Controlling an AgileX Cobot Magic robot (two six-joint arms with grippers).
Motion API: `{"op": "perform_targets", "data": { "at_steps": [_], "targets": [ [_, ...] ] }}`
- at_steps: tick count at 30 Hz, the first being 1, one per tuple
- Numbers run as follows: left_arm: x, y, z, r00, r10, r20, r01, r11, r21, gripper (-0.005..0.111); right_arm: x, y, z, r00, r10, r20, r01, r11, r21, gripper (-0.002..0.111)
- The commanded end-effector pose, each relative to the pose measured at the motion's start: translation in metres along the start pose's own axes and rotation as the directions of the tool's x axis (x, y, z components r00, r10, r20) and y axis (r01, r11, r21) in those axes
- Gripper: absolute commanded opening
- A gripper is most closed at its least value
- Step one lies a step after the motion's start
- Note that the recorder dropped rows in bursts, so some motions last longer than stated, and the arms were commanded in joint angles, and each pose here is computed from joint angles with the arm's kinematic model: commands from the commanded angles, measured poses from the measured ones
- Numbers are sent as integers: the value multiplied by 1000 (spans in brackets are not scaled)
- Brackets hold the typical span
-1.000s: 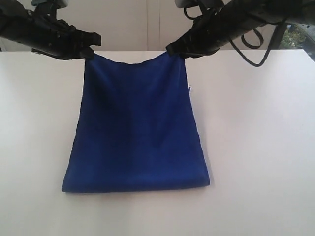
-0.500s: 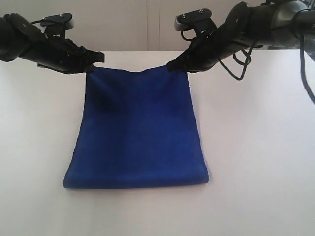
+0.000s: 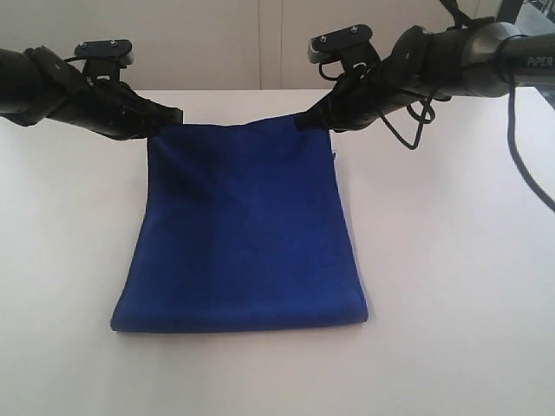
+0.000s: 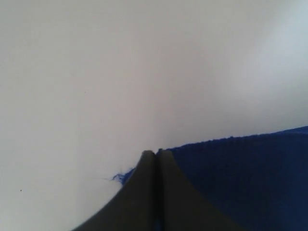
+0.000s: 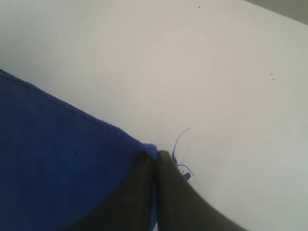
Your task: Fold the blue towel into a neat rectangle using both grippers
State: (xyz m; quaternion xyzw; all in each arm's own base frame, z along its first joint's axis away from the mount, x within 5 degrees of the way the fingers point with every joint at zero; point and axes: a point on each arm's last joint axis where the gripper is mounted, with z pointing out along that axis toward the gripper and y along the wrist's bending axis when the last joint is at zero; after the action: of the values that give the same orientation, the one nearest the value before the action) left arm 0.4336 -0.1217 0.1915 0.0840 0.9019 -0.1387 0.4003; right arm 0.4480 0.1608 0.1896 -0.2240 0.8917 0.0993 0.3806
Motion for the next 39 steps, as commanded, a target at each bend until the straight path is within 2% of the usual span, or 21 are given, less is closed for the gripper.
{"op": "perform_targets", "data": {
  "at_steps": [1,2,5,7,9,11,15,20,24,26,34,37,39],
  "targets": [
    [-1,1,0,1000,6,7,-6,1000,-5,28,-2,-7,-1,1000,-2,20,1,1000,20,16],
    [-1,1,0,1000,6,7,-6,1000,-5,41,-2,-7,-1,1000,-2,20,1,1000,20,26],
    [-1,1,0,1000,6,7,-6,1000,-5,54,-3,-7,-1,1000,-2,24,1,1000,22,44],
    [-1,1,0,1000,6,8,-6,1000,-6,57,-3,-7,-1,1000,-2,24,1,1000,22,54],
    [-1,1,0,1000,6,8,-6,1000,-6,56,-3,-7,-1,1000,-2,22,1,1000,21,54],
    [0,1,0,1000,6,-4,-6,1000,2,56,-3,-6,-3,1000,10,12,-10,1000,13,52],
    [-1,-4,-7,999,11,-43,-9,999,43,52,-7,-2,-18,1000,17,-26,-17,1000,-23,34],
    [-7,-12,-24,996,48,-69,-42,995,91,28,-14,3,-38,998,6,-54,-10,998,-60,11],
    [-8,-18,-38,988,98,-118,-82,987,137,8,-15,8,-52,995,-6,-102,-4,995,-97,0],
    [-6,-20,-42,982,117,-150,-93,982,162,0,-15,10,-57,993,-11,-122,-3,994,-113,0],
    [5,-32,-62,936,150,-319,-57,957,284,0,-5,19,-74,959,-8,-282,-50,979,-198,0],
    [9,-30,-70,907,91,-412,10,972,237,0,-3,22,-84,947,51,-317,-116,975,-191,0],
    [12,-30,-76,882,102,-460,-2,977,212,0,-1,24,-94,945,64,-321,-130,973,-189,0]
  ]
}}
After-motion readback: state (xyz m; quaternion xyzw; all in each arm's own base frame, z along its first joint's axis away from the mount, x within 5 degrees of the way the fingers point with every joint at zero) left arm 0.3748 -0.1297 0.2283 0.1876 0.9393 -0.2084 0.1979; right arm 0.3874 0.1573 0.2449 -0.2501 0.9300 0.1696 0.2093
